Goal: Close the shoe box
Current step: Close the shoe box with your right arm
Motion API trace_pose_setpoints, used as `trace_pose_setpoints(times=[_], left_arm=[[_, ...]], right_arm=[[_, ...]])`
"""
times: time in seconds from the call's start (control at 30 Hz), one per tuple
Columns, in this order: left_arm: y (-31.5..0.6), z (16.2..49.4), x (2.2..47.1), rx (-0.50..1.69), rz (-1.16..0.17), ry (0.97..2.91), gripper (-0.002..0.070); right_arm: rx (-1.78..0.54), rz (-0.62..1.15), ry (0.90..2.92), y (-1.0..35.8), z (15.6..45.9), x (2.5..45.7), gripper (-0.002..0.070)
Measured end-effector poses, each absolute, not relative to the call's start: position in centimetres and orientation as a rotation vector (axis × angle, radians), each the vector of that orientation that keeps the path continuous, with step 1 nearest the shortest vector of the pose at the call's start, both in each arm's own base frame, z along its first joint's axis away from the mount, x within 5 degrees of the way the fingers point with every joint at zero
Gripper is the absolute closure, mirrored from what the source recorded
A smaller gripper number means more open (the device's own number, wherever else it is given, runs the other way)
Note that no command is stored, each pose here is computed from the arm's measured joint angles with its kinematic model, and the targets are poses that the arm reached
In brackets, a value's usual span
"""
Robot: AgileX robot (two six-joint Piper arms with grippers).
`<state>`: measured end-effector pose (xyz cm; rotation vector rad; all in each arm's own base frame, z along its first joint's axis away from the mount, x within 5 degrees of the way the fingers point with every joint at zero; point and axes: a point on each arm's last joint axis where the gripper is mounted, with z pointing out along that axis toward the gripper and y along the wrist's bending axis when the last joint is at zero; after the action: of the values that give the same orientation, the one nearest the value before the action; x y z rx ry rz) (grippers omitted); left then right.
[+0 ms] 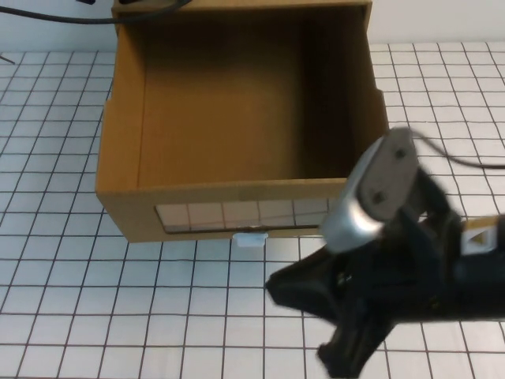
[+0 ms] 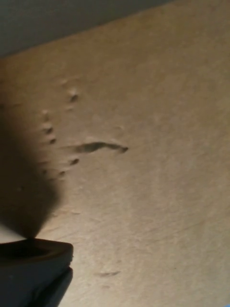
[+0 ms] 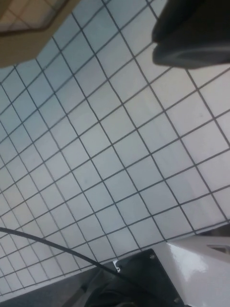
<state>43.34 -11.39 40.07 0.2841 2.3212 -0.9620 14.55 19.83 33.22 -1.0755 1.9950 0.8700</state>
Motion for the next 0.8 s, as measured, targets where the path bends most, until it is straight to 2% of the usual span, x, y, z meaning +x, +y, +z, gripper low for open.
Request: trace_pose_setpoints(times=[0.27,0.57,0.8], left_arm=[[-11.6,40.3,43.8,0.271,-0.97,2.267,0.068],[-14.1,42.4,43.9,0.386,-0.895,2.082,0.068],[-15.0,39.9,45.4,0.385,-0.896,2.12,0.068]], right_arm=[[-1.15,0.852,2.087,24.0,28.5,15.3,0.0689],[-1.243,0.928,2.025,27.7,26.5,15.7,0.0689],[-1.285,0.892,1.994,29.4,24.9,17.1,0.0689]])
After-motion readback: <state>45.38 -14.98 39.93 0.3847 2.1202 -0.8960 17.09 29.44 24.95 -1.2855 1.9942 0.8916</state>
